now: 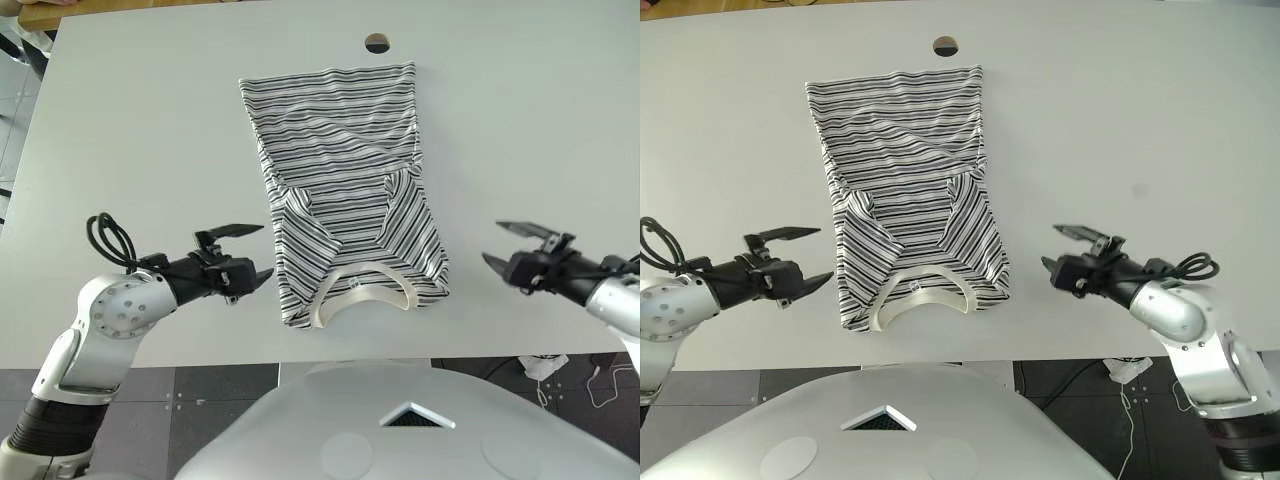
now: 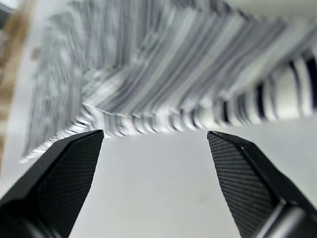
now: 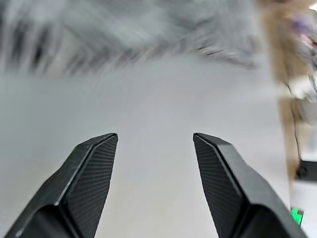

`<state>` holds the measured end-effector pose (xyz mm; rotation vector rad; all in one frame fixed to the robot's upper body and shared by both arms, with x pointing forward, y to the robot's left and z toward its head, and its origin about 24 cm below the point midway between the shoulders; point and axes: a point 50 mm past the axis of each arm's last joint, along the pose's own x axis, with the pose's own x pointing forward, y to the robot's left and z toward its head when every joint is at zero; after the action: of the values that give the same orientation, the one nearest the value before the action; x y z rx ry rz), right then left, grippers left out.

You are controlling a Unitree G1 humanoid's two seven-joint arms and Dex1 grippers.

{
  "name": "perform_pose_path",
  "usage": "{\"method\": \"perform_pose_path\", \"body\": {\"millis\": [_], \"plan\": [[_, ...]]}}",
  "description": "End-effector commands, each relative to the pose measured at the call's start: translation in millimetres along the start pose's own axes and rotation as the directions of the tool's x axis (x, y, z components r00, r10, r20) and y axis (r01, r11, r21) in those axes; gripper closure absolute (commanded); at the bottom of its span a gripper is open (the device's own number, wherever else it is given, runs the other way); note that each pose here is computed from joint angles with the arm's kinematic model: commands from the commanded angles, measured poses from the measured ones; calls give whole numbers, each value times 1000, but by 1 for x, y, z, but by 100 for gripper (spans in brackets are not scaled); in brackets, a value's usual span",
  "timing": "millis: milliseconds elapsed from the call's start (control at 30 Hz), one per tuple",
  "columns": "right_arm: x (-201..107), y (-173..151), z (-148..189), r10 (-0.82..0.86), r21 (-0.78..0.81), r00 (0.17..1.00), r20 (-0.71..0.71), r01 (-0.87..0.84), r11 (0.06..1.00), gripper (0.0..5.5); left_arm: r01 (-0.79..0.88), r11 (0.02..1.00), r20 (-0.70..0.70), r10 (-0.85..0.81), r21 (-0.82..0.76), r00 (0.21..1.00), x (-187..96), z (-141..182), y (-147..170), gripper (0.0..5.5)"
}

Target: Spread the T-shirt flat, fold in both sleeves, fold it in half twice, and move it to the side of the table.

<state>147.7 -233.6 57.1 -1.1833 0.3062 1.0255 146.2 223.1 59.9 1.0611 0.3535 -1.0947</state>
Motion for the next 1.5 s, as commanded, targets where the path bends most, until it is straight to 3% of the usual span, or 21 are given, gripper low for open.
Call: {"method": "perform_pose_path", "body": {"millis": [33,200,400,467,667,900,1133,1267,1400,1500], "plan": [[8,22,4,124,-53,991,56,-121,991,267,80,996,-13,-80,50,997,1,-1,-8,161],[21,38,22,172,-51,971,164,-166,985,267,146,989,32,-147,40,989,12,3,-26,161],[32,35,40,105,-76,962,252,-89,993,267,149,986,103,-156,78,982,19,13,-31,161],[35,37,40,115,-86,961,253,-96,992,297,157,983,115,-168,97,979,20,15,-33,154],[35,45,38,149,-84,960,235,-132,988,422,169,970,179,-199,173,963,25,24,-37,257],[31,46,37,168,-76,959,227,-155,985,539,199,954,155,-236,223,959,28,20,-33,366],[8,61,45,310,-37,924,222,-310,950,540,326,932,121,-346,161,930,14,14,-35,477],[-18,74,79,404,47,840,361,-450,892,540,471,881,215,-468,37,858,-18,22,-36,539],[-34,72,102,411,83,784,464,-501,861,540,553,831,424,-479,-64,769,-40,46,-34,539],[-37,60,107,367,108,787,495,-476,873,540,514,853,477,-414,-95,775,-43,54,-24,539]]}}
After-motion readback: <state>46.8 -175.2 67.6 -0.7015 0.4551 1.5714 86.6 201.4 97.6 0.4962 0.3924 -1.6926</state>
